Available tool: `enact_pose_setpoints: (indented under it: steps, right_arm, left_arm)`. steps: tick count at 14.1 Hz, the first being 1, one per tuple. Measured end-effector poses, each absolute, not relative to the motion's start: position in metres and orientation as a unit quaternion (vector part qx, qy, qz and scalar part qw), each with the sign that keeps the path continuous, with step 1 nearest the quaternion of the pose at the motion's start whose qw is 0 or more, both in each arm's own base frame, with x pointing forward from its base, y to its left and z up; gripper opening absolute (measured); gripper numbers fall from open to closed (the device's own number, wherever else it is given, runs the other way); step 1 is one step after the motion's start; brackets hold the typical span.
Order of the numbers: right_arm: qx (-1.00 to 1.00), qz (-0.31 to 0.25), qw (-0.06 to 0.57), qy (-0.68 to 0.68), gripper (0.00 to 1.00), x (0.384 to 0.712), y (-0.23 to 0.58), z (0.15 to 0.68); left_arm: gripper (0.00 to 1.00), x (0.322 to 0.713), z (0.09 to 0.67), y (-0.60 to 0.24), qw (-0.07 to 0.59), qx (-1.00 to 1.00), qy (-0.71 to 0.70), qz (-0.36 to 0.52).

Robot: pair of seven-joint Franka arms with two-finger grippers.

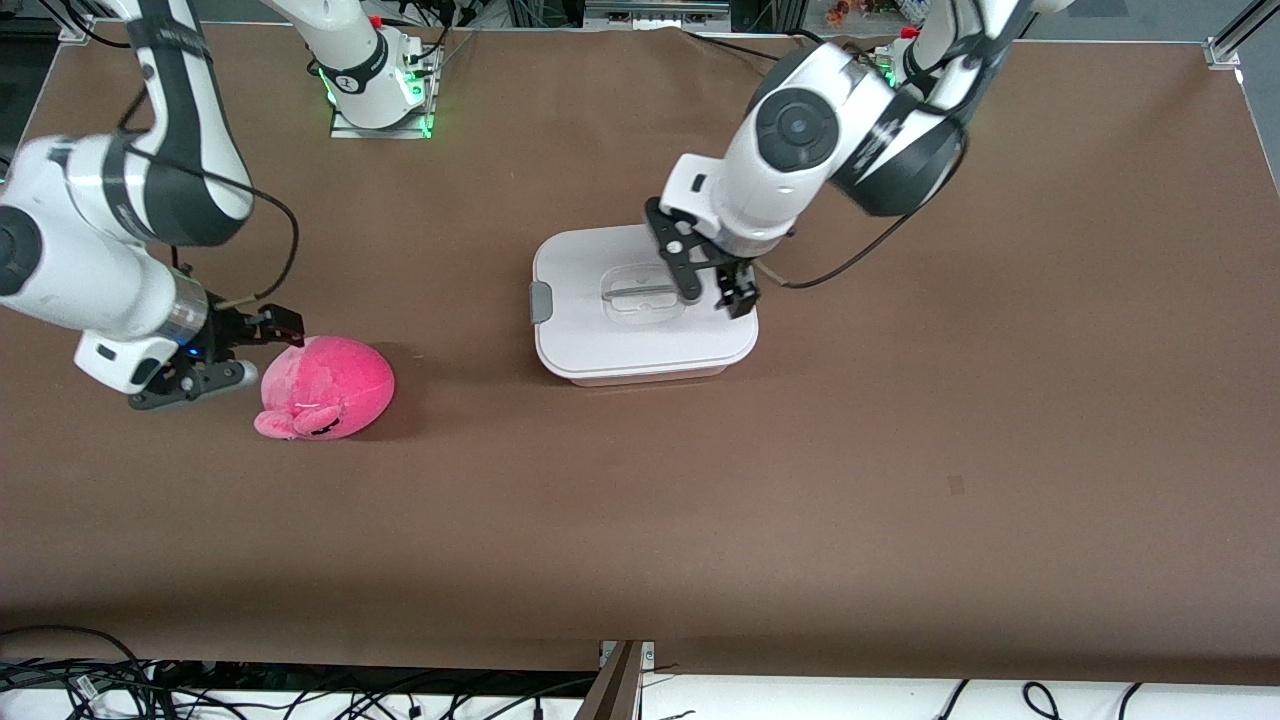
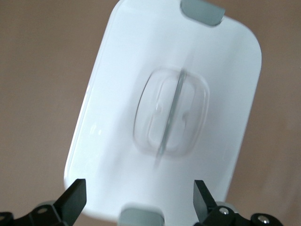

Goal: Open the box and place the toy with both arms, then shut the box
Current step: 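Reach the left gripper to the lid handle while the right gripper reaches the toy, then grasp the lid handle with the left gripper while the right gripper grasps the toy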

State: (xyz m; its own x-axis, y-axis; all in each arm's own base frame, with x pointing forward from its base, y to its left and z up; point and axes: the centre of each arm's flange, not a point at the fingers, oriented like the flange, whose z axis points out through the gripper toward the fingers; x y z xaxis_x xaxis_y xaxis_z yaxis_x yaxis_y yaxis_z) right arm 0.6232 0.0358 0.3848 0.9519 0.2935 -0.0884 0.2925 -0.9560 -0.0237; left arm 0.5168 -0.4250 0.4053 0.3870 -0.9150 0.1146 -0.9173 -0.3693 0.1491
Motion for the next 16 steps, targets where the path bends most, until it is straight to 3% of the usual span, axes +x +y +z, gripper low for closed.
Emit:
enact_pose_setpoints:
  steps: [4, 6, 8, 9, 10, 13, 15, 16]
  right_arm:
    - [-0.986, 0.058, 0.0, -0.154, 1.0, 0.629, 0.035, 0.331]
    - [-0.985, 0.067, -0.001, -0.162, 1.0, 0.63, 0.035, 0.307]
    - [-0.983, 0.072, -0.003, -0.166, 0.97, 0.63, 0.034, 0.288]
    - [-0.983, 0.075, -0.003, -0.167, 0.89, 0.63, 0.034, 0.283]
    - [-0.983, 0.076, -0.003, -0.168, 0.76, 0.63, 0.034, 0.281]
    - [-0.982, 0.073, -0.003, -0.175, 0.43, 0.63, 0.034, 0.284]
    - [-0.981, 0.071, -0.003, -0.179, 0.24, 0.631, 0.033, 0.286]
    - [-0.981, 0.07, -0.003, -0.18, 0.21, 0.632, 0.033, 0.287]
  left_arm:
    - [0.97, 0.508, 0.363, -0.461, 0.105, 0.81, -0.577, 0.026]
    - [0.8, 0.503, 0.354, -0.469, 0.107, 0.805, -0.583, 0.025]
    - [0.54, 0.496, 0.351, -0.477, 0.107, 0.801, -0.588, 0.023]
    - [0.54, 0.495, 0.35, -0.479, 0.107, 0.8, -0.59, 0.023]
    - [0.47, 0.494, 0.35, -0.479, 0.107, 0.8, -0.591, 0.023]
    - [0.11, 0.495, 0.351, -0.479, 0.107, 0.8, -0.59, 0.023]
    - [0.07, 0.495, 0.352, -0.479, 0.106, 0.798, -0.593, 0.024]
    - [0.07, 0.495, 0.352, -0.479, 0.106, 0.797, -0.593, 0.025]
